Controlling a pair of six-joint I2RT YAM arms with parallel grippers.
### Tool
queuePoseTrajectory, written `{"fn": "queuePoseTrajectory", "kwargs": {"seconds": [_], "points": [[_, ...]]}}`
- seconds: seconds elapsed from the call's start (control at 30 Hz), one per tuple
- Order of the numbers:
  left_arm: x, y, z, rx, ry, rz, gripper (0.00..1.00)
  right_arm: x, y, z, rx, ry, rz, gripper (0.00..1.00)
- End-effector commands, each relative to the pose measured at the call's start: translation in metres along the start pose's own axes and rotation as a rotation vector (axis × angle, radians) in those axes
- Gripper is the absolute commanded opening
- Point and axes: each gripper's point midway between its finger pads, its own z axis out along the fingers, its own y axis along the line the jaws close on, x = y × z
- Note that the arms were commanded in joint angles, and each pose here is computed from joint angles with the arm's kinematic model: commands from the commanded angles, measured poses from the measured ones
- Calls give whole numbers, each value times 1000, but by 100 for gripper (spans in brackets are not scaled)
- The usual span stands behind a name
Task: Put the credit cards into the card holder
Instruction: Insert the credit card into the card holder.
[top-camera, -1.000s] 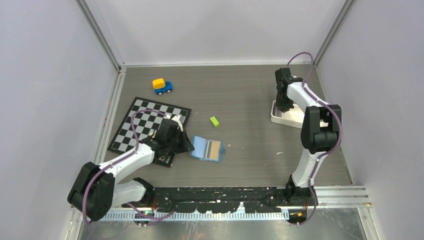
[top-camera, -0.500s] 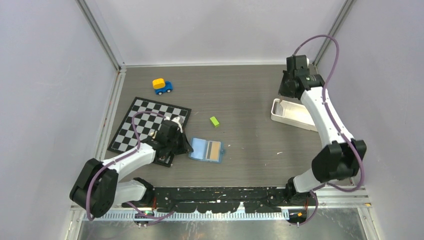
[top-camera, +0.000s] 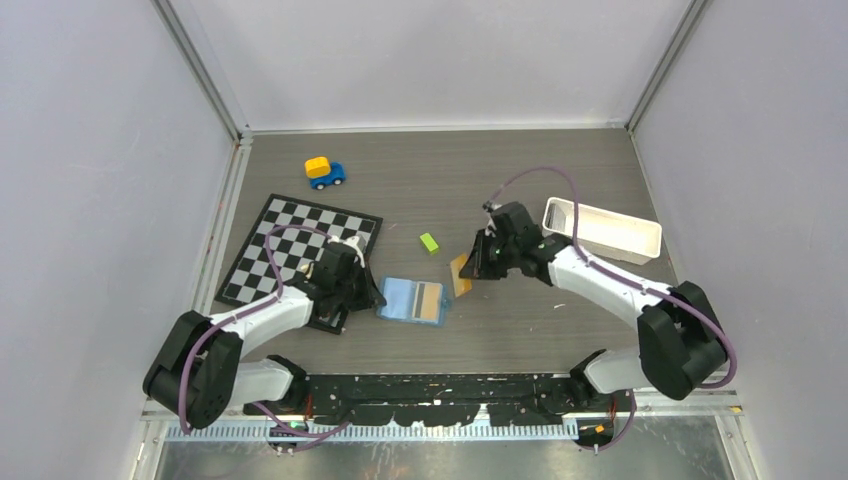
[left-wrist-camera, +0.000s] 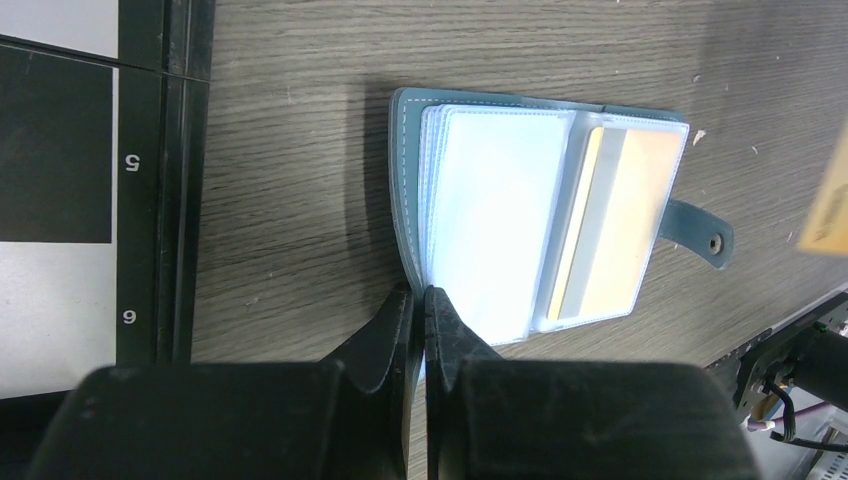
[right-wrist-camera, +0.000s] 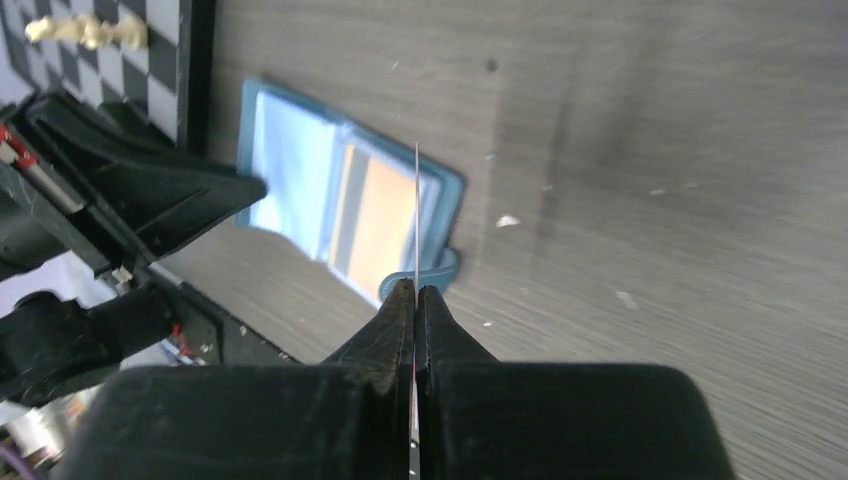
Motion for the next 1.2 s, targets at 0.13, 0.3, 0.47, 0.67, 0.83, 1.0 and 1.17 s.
{"fn": "queuePoseTrajectory", "kwargs": {"seconds": [0.13,0.3,0.47,0.67,0.83,1.0,1.17], "points": [[4,1,2,11,10,-12,0,29,76,30,-363,17,77,1],[4,2,1,10,9,-14,0,42,82,43,-418,58,113,0],[5,2,1,11,10,-14,0,55,79,58,-425,97,144,1],[5,3,1,8,9,-16,0,66,74,69,-416,123,180,0],[5,3,1,8,11,-15,0,72,72,74,-410,137,192,0],[5,3,2,10,13,-15,0,74,70,79,-405,144,197,0],[5,2,1,11,12,-14,0,78,63,87,-380,150,210,0]]}}
